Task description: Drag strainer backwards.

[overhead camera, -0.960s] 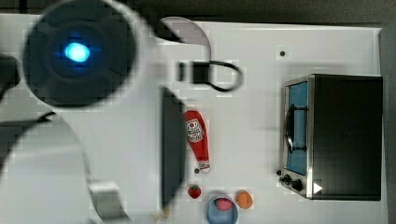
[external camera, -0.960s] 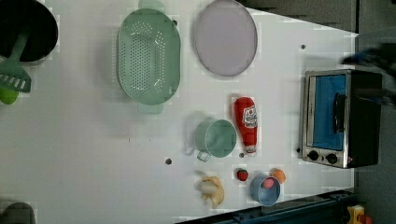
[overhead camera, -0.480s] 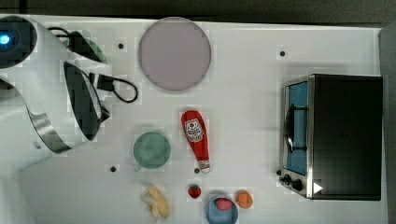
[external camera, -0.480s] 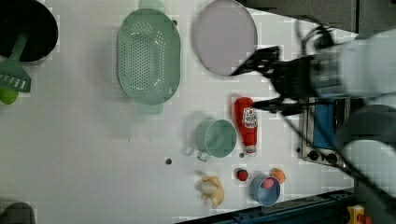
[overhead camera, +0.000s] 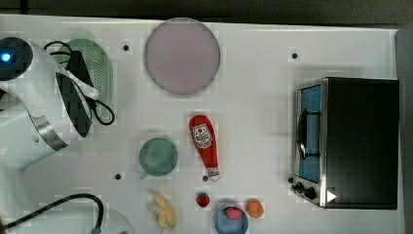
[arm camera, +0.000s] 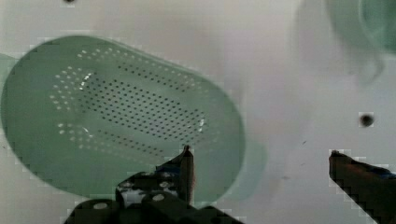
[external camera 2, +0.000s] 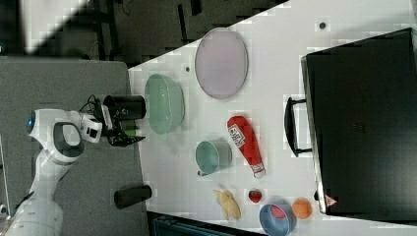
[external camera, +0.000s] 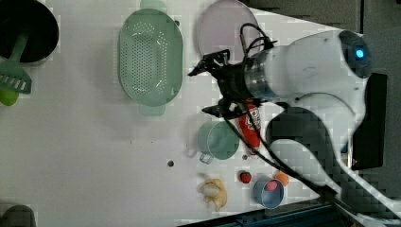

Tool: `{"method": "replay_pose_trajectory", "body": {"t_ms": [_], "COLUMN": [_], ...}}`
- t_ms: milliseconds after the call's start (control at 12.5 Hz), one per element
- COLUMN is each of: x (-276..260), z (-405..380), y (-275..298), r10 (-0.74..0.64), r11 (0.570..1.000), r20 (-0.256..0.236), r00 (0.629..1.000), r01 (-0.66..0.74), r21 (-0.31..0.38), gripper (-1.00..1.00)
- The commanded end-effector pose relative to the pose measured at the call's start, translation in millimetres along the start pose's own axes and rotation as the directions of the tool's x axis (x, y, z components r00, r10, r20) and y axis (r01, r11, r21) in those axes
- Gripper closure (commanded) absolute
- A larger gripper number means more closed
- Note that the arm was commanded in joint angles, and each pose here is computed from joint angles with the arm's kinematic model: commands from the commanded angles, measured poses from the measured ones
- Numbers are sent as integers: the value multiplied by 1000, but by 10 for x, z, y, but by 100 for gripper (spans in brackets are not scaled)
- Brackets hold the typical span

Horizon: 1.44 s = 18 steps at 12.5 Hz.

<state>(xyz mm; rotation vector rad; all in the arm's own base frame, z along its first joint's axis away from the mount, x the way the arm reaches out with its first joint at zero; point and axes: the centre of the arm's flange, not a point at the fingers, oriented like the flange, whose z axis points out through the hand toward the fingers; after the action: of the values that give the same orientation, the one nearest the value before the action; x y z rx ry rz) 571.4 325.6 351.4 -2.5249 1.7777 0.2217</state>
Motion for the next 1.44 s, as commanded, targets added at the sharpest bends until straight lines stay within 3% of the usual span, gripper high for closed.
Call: {"method": "replay_pose_trajectory", "body": {"t_ms": [80,800,1440], "x": [-104,-76,-240], "z": [350,1632,1950], "y": [-174,-694,-574], "r10": [179,402,396], "r11": [983,915,916], "r20": [32,-2,-22], "r00": [983,915,918], "r01": [-181,-402,-397], "r21": [39,-10,-57], "gripper": [-100,-100,-100]}}
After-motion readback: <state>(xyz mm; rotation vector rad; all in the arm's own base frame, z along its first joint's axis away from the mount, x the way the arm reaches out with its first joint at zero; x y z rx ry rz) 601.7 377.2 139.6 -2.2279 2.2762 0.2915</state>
